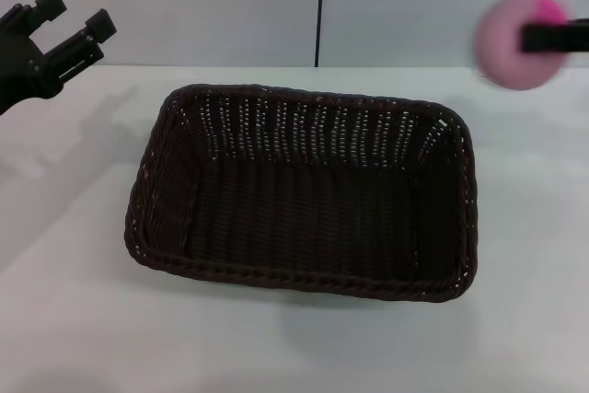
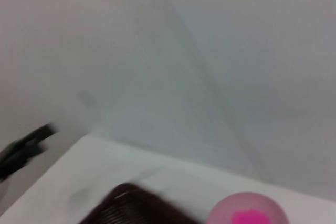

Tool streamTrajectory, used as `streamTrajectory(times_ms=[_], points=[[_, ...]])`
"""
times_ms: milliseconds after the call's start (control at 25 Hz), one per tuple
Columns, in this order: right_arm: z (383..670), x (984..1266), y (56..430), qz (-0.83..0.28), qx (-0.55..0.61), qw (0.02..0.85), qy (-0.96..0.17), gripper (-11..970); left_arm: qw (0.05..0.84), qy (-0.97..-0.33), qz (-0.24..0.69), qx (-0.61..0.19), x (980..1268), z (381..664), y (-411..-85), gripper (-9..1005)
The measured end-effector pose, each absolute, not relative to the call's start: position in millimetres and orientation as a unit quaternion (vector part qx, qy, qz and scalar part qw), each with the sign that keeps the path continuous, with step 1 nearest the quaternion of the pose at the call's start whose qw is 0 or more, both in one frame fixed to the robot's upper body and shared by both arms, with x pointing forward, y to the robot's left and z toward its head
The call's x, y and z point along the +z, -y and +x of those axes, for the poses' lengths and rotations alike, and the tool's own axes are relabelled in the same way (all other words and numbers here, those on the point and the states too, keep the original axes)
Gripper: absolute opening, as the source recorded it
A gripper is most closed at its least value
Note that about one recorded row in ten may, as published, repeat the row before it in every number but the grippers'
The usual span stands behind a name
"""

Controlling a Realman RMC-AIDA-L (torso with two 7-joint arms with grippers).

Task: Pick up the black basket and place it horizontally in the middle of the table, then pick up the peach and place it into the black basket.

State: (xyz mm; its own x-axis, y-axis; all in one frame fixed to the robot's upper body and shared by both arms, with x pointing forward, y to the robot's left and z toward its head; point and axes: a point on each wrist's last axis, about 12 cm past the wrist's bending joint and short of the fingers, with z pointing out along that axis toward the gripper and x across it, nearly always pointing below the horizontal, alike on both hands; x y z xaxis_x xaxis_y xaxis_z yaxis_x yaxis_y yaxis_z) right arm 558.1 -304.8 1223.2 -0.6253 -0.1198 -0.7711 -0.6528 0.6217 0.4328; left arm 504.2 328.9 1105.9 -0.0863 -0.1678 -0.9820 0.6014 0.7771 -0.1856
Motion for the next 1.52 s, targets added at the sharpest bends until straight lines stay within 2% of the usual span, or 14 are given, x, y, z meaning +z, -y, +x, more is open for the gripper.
streamTrajectory(times_ms=[280,480,720,920,1040,1120,1240,1360,1400,1440,1520], points=[[585,1199,227,-0.328,0.396,0.269,-0.814,212,0.655,-0.680,0.153,-0.292,1099,497,-333,813],[593,1182,208,-0.347,0.411,0.246,-0.806,193,0.655,-0.679,0.147,-0.297,1097,495,-334,813],[592,1177,206,-0.345,0.423,0.250,-0.800,289,0.651,-0.682,0.139,-0.302,1092,495,-333,813],[589,1174,212,-0.338,0.429,0.263,-0.795,530,0.651,-0.684,0.133,-0.301,1088,495,-336,813],[588,1173,223,-0.321,0.431,0.282,-0.795,640,0.662,-0.677,0.123,-0.298,1088,490,-344,813],[585,1170,237,-0.304,0.437,0.310,-0.788,714,0.662,-0.677,0.123,-0.298,1088,490,-344,813],[573,1166,264,-0.277,0.453,0.382,-0.757,713,0.676,-0.669,0.117,-0.286,1083,481,-353,813],[552,1154,297,-0.235,0.462,0.487,-0.703,712,0.681,-0.668,0.115,-0.277,1080,477,-357,813],[543,1147,308,-0.212,0.463,0.526,-0.681,712,0.681,-0.668,0.115,-0.277,1080,477,-357,813],[534,1139,318,-0.185,0.461,0.569,-0.655,711,0.698,-0.663,0.098,-0.252,1067,462,-366,813],[513,1116,333,-0.126,0.443,0.644,-0.611,710,0.718,-0.652,0.079,-0.230,1057,450,-370,813]])
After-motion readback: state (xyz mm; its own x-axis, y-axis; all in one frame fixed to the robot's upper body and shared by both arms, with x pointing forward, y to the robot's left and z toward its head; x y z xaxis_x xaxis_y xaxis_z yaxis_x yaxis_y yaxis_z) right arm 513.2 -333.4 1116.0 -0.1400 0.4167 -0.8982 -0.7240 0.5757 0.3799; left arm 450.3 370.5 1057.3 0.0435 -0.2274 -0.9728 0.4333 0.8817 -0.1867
